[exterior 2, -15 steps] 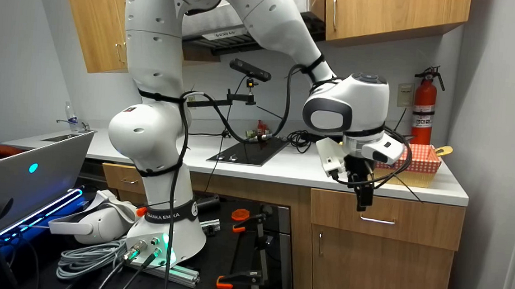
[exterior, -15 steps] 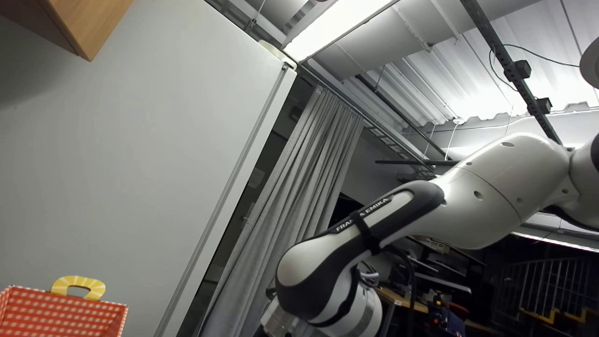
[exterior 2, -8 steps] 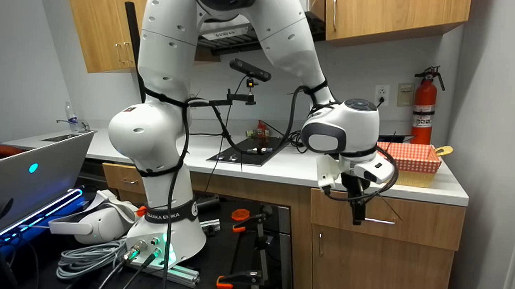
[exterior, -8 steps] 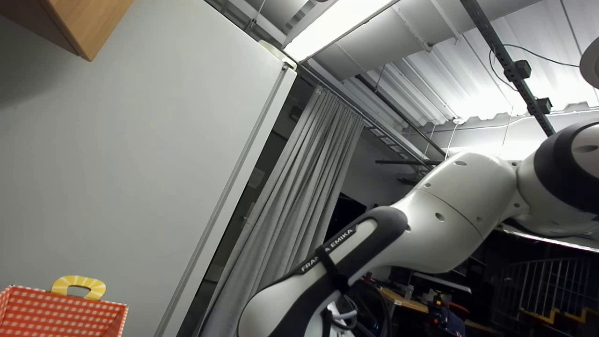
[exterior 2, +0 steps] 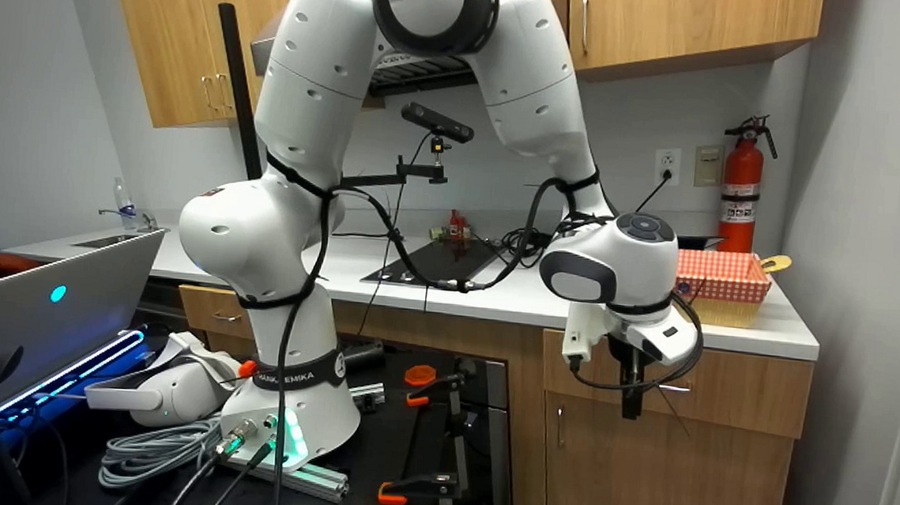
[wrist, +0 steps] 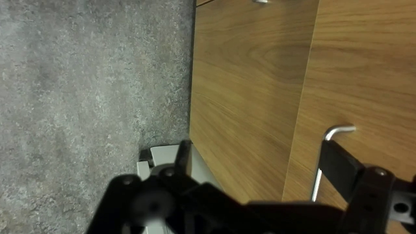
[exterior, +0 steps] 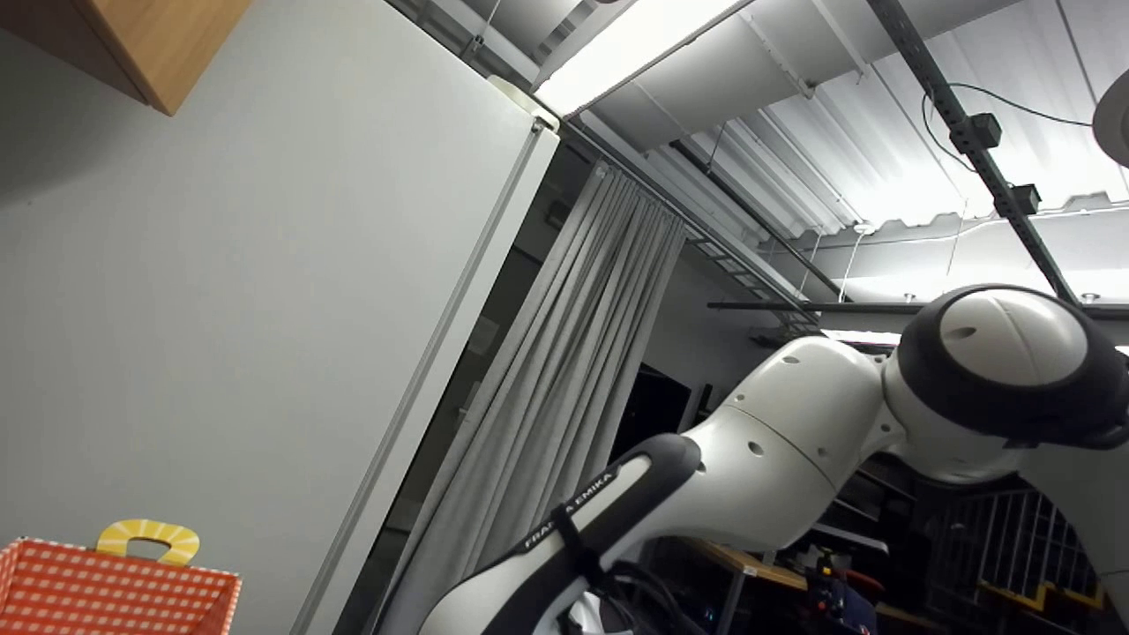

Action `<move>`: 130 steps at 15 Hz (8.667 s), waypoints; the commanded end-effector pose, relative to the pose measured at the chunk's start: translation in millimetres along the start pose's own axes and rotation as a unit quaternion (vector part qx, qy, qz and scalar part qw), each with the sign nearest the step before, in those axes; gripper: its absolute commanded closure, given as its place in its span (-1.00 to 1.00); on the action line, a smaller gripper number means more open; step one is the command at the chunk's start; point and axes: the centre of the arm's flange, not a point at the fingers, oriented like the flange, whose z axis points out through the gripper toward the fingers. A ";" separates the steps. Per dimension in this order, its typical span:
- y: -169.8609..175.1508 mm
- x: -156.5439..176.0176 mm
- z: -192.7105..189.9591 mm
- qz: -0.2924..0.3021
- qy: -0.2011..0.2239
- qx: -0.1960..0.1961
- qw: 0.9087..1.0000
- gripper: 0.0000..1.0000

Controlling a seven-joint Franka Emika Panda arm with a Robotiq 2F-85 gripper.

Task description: Close, open, and close the drawer

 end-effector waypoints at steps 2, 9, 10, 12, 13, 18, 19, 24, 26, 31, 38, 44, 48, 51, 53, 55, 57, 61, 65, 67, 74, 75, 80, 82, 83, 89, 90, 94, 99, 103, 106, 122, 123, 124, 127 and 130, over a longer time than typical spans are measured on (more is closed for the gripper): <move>18.7 21.8 17.3 0.048 -0.008 0.068 0.996 -1.00; -14.6 24.0 38.7 0.045 -0.018 0.110 0.993 -1.00; -21.2 24.6 41.2 0.041 -0.018 0.113 0.993 -1.00; -30.9 27.1 45.6 0.035 -0.018 0.116 0.992 -1.00; -33.7 28.8 47.6 0.034 -0.018 0.117 0.992 -1.00; -36.9 32.5 58.3 0.031 -0.020 0.113 0.993 -1.00; -36.4 32.6 60.7 0.031 -0.021 0.111 0.993 -1.00; -35.3 31.5 75.8 0.020 -0.026 0.096 0.995 -1.00; -34.2 31.3 81.4 0.013 -0.029 0.087 0.996 -1.00; -29.2 37.5 84.8 -0.012 -0.022 0.064 0.998 -1.00; -20.2 51.7 87.1 -0.022 -0.011 0.039 0.999 -1.00; -9.7 57.0 72.6 -0.024 -0.008 0.022 0.999 -1.00; 6.8 50.8 62.4 -0.027 -0.006 0.002 1.000 -1.00; 24.0 41.8 54.4 -0.021 -0.011 -0.011 1.000 -1.00; 35.8 35.9 47.1 -0.009 -0.014 -0.017 1.000 -1.00; 46.0 31.2 39.3 0.007 -0.016 -0.018 1.000 -1.00; 54.4 28.6 28.8 0.020 -0.012 -0.014 1.000 -1.00; 66.5 23.3 9.1 0.032 -0.005 -0.005 0.999 -1.00; 70.8 23.5 -13.2 0.052 0.010 0.017 0.998 -1.00; 71.8 27.3 -24.3 0.059 0.018 0.028 0.998 -1.00; 47.5 50.1 -65.7 0.058 0.061 0.083 0.993 -1.00; 39.7 53.4 -70.2 0.056 0.067 0.091 0.992 -1.00; -3.9 61.5 -69.3 0.030 0.072 0.118 0.990 -1.00; -18.3 58.3 -62.6 0.020 0.063 0.121 0.990 -1.00; -23.6 56.2 -59.2 0.017 0.058 0.122 0.991 -1.00; -41.4 43.8 -43.5 0.002 0.031 0.116 0.993 -1.00; -42.5 42.8 -42.5 0.000 0.029 0.114 0.993 -1.00; -44.8 42.3 -38.3 -0.003 0.027 0.107 0.994 -1.00; -35.6 35.9 -27.3 0.000 0.000 0.078 0.997 -0.83; -18.4 33.2 -17.4 0.007 -0.019 0.047 0.999 -0.20; -9.1 33.3 -13.9 0.009 -0.027 0.034 0.999 0.30; -4.2 47.3 -50.7 -0.053 -0.045 -0.022 0.997 -0.41; -5.6 49.4 -55.3 -0.059 -0.044 -0.023 0.997 -0.55; -7.0 51.4 -60.4 -0.065 -0.045 -0.025 0.997 -0.68; -8.8 57.6 -74.6 -0.077 -0.044 -0.031 0.996 -1.00; -8.5 58.8 -80.6 -0.092 -0.051 -0.035 0.994 -1.00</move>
